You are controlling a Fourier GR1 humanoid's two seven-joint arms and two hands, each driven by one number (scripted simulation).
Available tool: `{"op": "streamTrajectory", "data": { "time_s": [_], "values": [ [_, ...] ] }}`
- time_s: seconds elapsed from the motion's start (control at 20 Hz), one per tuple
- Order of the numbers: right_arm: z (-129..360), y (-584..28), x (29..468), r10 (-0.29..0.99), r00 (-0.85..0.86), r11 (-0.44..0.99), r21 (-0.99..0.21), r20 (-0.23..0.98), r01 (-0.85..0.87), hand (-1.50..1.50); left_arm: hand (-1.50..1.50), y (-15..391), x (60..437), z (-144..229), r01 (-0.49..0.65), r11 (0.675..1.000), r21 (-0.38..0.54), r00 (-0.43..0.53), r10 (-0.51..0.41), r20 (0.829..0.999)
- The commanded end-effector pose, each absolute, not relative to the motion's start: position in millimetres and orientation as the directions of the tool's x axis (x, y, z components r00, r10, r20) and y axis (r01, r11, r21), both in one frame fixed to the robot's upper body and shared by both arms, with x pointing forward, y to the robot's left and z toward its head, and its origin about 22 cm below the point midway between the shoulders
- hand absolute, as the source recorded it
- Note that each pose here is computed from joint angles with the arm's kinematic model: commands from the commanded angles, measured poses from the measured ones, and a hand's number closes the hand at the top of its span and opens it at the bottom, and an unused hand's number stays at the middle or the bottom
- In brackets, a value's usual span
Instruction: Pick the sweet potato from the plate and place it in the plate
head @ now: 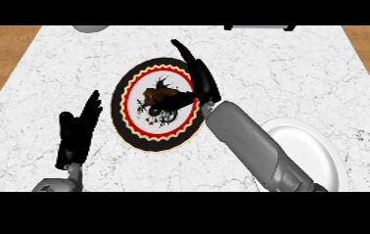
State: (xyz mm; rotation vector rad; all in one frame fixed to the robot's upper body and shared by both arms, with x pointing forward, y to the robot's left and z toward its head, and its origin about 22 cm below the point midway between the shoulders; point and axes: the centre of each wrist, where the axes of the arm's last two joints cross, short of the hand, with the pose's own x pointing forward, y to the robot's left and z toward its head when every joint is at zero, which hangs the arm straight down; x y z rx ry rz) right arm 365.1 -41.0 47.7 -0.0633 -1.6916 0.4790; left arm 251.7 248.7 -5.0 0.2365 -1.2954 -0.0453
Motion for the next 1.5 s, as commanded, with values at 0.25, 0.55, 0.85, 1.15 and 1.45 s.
{"op": "streamTrajectory", "data": {
  "time_s": [0.25,0.55,0.85,1.15,1.45],
  "values": [
    [19,-53,366,0.231,-0.252,0.913,-0.299,0.94,-0.278,-1.5,0.0,238,262,-14,-0.106,0.97,0.218,0.283,-0.181,0.942],
    [12,-45,361,0.272,-0.221,0.908,-0.326,0.937,-0.265,-1.5,0.0,255,241,7,-0.097,0.972,0.214,0.278,-0.18,0.944],
    [-12,-50,348,0.342,-0.22,0.901,-0.385,0.913,-0.199,-1.5,0.0,257,243,-11,-0.101,0.975,0.196,0.287,-0.16,0.944],
    [-12,-57,358,0.365,-0.188,0.895,-0.4,0.912,-0.2,-1.5,0.0,244,242,-9,-0.097,0.976,0.194,0.263,-0.163,0.951],
    [-23,-68,361,0.414,-0.163,0.887,-0.438,0.895,-0.15,-1.5,0.0,251,244,-16,-0.105,0.973,0.208,0.298,-0.169,0.94]
  ]
}}
